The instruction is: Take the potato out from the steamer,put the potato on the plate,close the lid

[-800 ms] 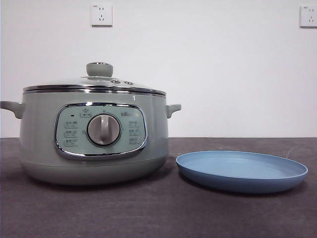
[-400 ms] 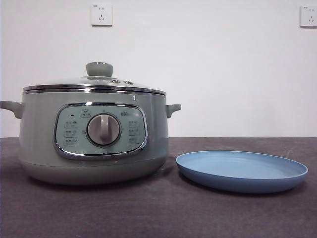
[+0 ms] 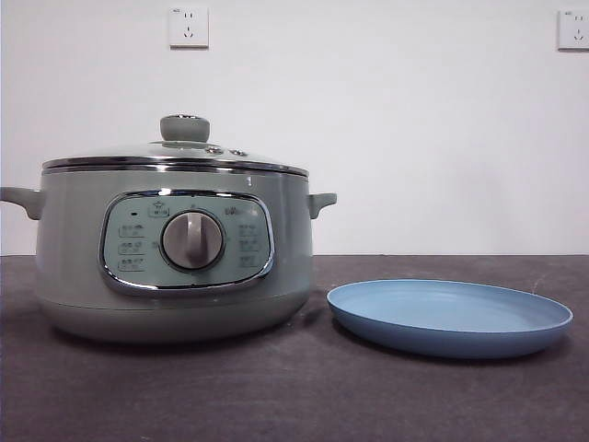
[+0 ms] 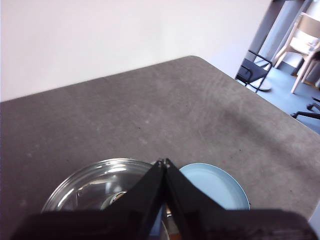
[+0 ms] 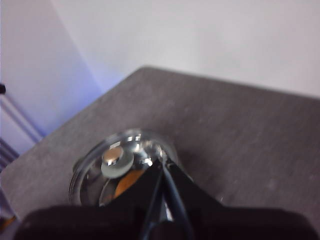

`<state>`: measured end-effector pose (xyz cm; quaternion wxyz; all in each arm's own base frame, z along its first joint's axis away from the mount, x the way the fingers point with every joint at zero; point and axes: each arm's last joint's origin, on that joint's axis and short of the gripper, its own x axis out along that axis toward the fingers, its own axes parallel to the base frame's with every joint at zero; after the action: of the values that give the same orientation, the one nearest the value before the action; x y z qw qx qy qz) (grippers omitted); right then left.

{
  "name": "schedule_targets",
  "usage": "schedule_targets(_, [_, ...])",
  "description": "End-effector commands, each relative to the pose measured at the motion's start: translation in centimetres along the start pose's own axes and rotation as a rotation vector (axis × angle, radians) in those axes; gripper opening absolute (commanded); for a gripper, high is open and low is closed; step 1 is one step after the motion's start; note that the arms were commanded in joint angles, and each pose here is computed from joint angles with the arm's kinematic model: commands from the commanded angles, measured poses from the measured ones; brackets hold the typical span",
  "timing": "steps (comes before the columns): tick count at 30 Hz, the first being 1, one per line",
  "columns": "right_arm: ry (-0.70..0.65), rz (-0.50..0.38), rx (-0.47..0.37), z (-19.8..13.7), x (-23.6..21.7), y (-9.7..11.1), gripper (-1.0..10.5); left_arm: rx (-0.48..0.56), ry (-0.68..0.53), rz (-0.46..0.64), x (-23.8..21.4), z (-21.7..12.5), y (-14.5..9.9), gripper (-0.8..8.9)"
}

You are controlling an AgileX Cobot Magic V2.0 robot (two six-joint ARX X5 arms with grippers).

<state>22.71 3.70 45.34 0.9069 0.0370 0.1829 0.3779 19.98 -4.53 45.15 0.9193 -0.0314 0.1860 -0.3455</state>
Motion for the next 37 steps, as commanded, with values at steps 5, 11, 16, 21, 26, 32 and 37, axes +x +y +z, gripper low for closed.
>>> schedule_targets(5, [0.030,-0.004,0.004,-0.2,0.7,-0.6,6.6,-0.027,0.022,0.072,0.7,-0.1,0.7,4.97])
schedule_targets(11, [0.034,-0.016,0.007,-0.2,0.7,-0.6,6.6,-0.031,0.033,0.086,1.6,-0.1,1.0,4.96])
schedule_targets(16, [0.037,-0.014,0.014,-0.2,0.8,-0.5,6.6,-0.043,0.082,0.055,3.9,-0.5,1.4,4.96])
schedule_targets(21, [0.040,-0.007,0.023,-0.2,0.9,-0.3,6.6,-0.064,0.193,0.084,7.9,-1.6,2.2,4.95])
schedule_targets(26, [0.042,-0.007,0.032,-0.3,0.9,-0.3,6.6,-0.068,0.311,0.126,12.1,-3.3,2.8,4.95])
schedule_targets(32, [0.057,-0.010,0.043,-0.4,0.9,-0.3,6.6,-0.079,0.434,0.131,16.0,-5.5,3.2,4.95])
schedule_targets(37, [0.063,-0.010,0.048,-0.5,0.9,-0.3,6.6,-0.071,0.520,0.162,17.7,-6.9,3.3,4.95])
